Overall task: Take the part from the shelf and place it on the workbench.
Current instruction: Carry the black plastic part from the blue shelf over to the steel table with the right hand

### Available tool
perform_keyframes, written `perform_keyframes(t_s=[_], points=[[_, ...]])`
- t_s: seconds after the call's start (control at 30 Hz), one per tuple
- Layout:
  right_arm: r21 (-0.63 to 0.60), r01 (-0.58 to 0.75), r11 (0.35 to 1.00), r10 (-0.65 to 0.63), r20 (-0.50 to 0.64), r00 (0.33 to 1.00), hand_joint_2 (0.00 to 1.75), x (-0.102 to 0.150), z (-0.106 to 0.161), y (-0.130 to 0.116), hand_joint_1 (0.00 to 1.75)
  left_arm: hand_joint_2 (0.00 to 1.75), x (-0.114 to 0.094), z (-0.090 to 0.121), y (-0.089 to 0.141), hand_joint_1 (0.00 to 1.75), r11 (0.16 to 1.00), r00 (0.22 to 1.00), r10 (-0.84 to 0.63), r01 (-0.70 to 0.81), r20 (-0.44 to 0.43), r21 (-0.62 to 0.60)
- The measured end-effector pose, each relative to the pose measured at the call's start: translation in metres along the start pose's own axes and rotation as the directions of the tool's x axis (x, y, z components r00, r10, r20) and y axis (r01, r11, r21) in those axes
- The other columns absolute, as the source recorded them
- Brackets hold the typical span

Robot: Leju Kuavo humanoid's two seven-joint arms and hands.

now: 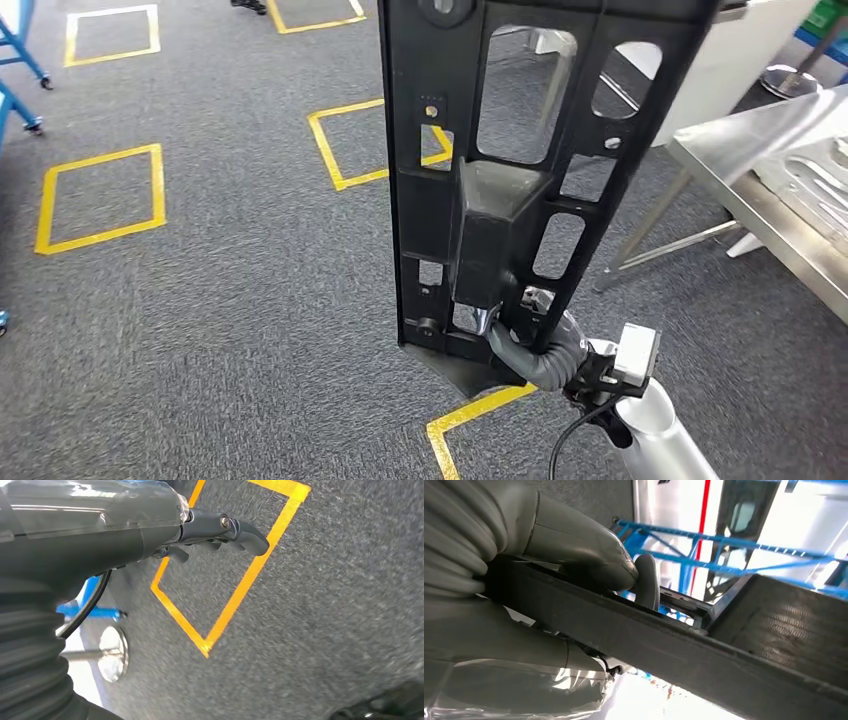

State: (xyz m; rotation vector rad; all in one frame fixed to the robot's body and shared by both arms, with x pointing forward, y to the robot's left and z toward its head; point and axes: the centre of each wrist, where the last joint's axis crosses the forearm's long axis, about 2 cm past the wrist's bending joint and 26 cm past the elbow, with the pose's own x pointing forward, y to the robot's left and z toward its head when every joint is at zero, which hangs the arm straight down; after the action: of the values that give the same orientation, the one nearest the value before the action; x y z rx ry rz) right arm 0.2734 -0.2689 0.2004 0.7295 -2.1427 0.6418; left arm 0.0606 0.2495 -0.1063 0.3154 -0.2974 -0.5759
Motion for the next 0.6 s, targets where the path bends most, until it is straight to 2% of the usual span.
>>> perform_keyframes(t_s=[0.1, 0.27, 0.6], points=[[0.007, 0.005, 1.0, -0.005, 0.0, 1.0, 1.75, 0.001, 0.002, 0.003, 1.75, 1.75, 0.0, 0.0, 0.001, 0.0, 1.0, 1.0, -0.008, 0.008, -0.002, -0.004], [0.048, 0.007, 0.999, -0.008, 0.005, 1.0, 1.75, 0.0, -0.007, -0.006, 1.75, 1.75, 0.008, -0.002, 0.005, 0.0, 1.0, 0.999, 0.011, -0.013, 0.049, 0.028], [0.085, -0.014, 0.996, 0.015, -0.012, 1.0, 1.75, -0.002, -0.031, -0.022, 1.75, 1.75, 0.003, 0.001, -0.003, 0.0, 0.999, 0.999, 0.032, -0.033, -0.016, -0.001]])
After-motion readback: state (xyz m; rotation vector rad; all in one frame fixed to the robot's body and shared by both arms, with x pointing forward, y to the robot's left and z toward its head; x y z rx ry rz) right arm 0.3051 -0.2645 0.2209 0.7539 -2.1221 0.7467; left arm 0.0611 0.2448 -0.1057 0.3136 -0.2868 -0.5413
